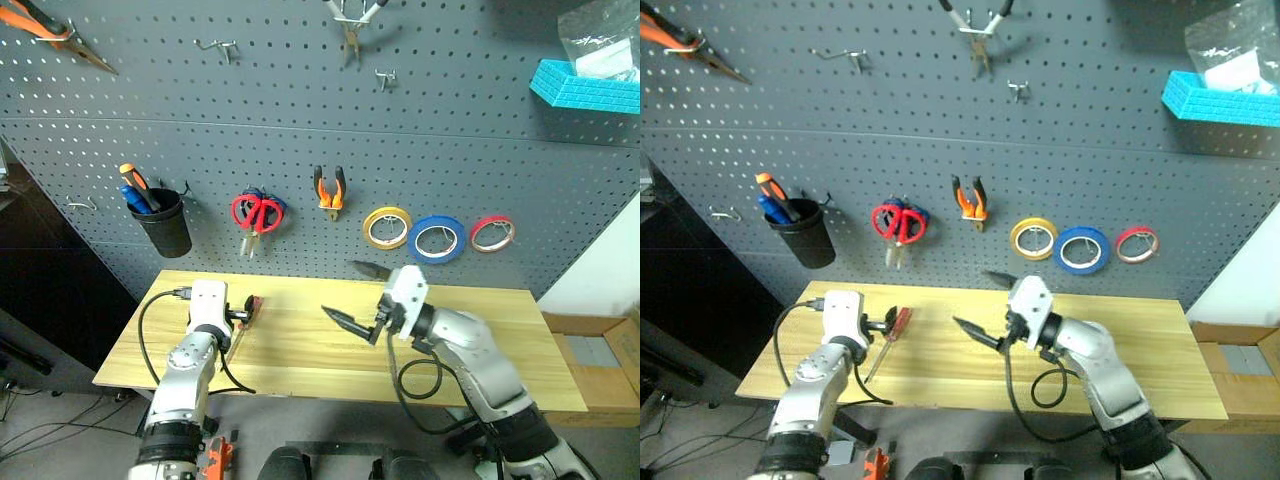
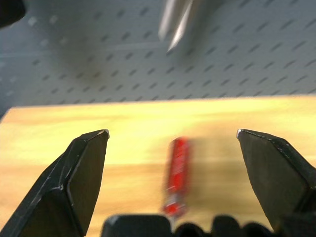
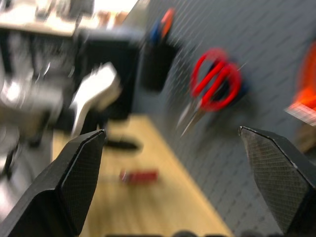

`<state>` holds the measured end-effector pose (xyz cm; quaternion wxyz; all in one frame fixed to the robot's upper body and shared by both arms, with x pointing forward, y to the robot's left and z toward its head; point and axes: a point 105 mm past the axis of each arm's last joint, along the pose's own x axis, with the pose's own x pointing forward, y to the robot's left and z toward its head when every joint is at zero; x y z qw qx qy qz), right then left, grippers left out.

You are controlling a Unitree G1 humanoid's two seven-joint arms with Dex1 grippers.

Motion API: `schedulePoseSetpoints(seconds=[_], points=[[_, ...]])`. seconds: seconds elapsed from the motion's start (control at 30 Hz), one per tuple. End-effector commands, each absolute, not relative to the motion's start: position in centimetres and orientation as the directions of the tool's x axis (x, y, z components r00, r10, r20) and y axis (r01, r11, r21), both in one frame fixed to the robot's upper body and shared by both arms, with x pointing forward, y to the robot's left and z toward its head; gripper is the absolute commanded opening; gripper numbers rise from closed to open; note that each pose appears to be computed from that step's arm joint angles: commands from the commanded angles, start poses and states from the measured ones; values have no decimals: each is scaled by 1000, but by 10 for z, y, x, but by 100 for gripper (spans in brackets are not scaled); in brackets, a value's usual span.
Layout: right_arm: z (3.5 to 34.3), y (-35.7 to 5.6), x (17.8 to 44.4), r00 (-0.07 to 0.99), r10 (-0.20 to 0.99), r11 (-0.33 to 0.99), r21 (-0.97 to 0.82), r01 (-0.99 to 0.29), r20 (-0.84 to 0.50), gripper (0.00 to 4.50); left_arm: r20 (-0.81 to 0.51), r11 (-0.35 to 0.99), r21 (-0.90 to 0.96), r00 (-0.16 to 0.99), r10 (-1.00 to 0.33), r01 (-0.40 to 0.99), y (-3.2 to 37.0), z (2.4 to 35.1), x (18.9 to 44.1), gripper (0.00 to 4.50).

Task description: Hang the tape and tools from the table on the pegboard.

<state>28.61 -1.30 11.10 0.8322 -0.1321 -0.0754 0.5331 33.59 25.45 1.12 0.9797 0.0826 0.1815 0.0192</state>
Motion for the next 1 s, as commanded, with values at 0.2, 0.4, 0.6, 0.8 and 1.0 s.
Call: schedulePoseSetpoints(seconds=[0.2,0.4,0.6,0.8,1.0], points=[[106,21,298,343,926,277,-338,-900,-156,450,-436,982,176,900,12,72,256,11,370,448],[112,33,290,277,940,204,-323,-924,-197,450,-492,977,129,866,-83,167,242,4,381,448],[113,38,288,278,936,196,-336,-921,-214,450,-561,973,136,824,-79,186,245,-10,381,448],[114,33,286,294,933,219,-324,-920,-205,450,-602,968,172,798,-44,183,260,-18,376,448],[114,30,285,297,932,220,-327,-919,-206,450,-602,966,149,795,-80,211,256,-16,379,359]])
